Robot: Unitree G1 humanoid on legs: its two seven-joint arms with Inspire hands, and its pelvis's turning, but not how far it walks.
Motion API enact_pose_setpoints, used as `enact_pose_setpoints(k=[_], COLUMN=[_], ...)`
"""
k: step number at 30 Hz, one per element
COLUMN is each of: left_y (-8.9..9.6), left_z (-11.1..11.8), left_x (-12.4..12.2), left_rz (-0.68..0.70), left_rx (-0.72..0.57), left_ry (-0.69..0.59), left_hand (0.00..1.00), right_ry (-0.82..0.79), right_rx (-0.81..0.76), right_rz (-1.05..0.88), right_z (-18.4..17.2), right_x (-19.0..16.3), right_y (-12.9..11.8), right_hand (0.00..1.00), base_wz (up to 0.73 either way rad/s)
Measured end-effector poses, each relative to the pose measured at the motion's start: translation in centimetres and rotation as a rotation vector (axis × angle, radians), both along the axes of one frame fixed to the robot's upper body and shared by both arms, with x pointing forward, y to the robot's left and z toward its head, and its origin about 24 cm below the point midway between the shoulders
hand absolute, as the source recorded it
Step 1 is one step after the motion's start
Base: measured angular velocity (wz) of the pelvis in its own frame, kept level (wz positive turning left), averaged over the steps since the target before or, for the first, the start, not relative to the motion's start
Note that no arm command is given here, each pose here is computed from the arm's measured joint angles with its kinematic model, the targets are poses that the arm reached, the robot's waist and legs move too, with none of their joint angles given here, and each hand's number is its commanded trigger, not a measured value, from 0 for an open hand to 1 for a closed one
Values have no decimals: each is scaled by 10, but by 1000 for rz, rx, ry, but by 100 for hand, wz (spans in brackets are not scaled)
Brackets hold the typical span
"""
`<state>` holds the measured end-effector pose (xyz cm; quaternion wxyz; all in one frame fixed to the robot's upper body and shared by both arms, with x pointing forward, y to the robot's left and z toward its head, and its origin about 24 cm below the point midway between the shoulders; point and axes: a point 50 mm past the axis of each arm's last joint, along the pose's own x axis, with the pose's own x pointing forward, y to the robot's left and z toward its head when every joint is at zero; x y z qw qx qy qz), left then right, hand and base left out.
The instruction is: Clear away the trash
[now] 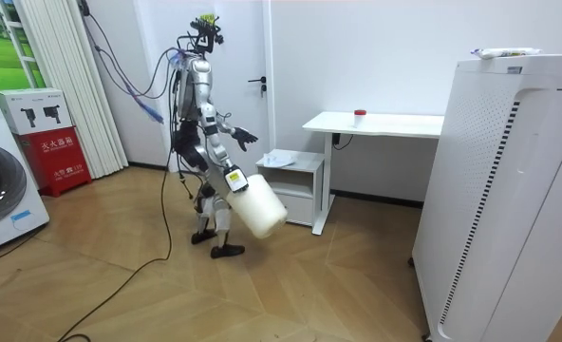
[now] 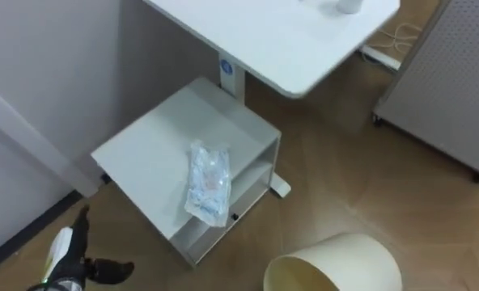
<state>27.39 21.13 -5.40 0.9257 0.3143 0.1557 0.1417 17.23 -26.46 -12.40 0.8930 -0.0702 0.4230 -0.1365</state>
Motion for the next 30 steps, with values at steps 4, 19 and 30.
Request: enact_pose_setpoints(k=[4,19,30], left_y=[-6,-14,-23], left_z=[19,73,83], left_x=[20,62,68], left_rz=[-15,-43,-83], left_rx=[10,96,183], left_ry=[-81,-312,-369], left_hand=[0,0,0], right_ry=[-37,-108,-111], right_rx=[-10,57,94], right_rz=[-4,-61,-99], right_z=[5,8,11], right_x=[8,25,32], right_y=[0,16,17], right_hand=[100,100,100], base_wz=[-9,-11,4])
